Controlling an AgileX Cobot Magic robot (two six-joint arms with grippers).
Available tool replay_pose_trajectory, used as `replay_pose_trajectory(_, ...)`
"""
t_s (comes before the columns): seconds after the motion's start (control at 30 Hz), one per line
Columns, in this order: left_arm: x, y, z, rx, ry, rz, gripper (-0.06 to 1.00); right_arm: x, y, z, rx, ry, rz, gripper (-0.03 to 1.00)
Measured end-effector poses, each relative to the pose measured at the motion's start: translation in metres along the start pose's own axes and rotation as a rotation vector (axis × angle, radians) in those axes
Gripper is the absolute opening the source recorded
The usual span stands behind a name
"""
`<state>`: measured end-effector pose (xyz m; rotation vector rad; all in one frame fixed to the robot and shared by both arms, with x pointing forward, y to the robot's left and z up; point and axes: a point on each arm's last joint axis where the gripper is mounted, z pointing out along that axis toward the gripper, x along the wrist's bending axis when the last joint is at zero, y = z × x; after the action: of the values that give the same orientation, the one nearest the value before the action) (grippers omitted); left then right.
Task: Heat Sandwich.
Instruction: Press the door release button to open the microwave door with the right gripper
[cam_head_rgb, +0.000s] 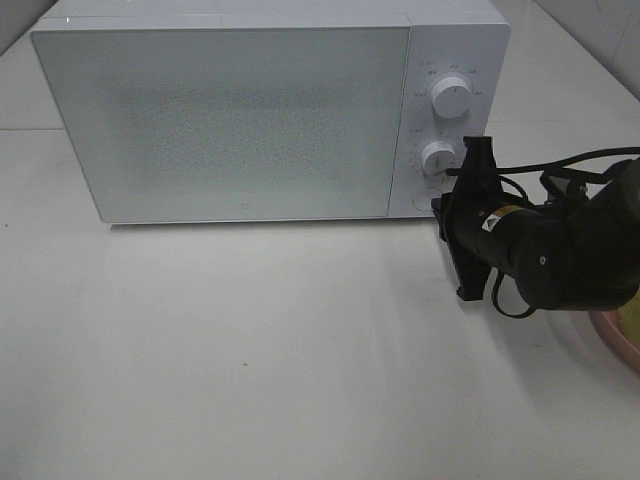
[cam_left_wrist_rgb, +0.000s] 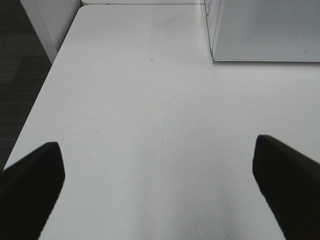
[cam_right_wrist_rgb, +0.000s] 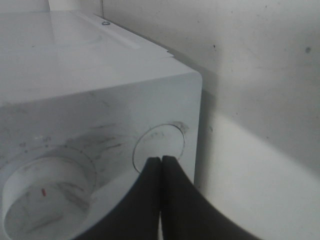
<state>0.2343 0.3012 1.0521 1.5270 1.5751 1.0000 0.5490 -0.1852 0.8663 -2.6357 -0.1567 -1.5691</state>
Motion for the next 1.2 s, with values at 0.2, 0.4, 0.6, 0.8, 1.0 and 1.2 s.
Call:
replay_pose_trajectory(0.2,0.0,0.0,0.0,0.0,0.0,0.0,0.97,0.006,0.0,0.009,0.01,-0.002,-0.011,0.01)
replay_pose_trajectory(0.4,0.0,0.0,0.0,0.0,0.0,0.0,0.97,0.001,-0.002,0.019,0.013,-0.027,-0.017,0.01)
replay_pose_trajectory(0.6,0.0,0.0,0.0,0.0,0.0,0.0,0.97,0.001,-0.001,0.023,-0.006,-0.024,0.006,0.01)
replay_pose_trajectory(0.8,0.0,0.0,0.0,0.0,0.0,0.0,0.97,0.002,-0.002,0.026,-0.006,-0.016,0.007,0.01)
replay_pose_trajectory(1.0,0.0,0.0,0.0,0.0,0.0,0.0,0.97,0.003,-0.002,0.026,-0.007,-0.01,0.008,0.01)
replay_pose_trajectory(1.2,0.0,0.0,0.0,0.0,0.0,0.0,0.97,0.004,-0.002,0.027,-0.01,0.006,0.014,0.01)
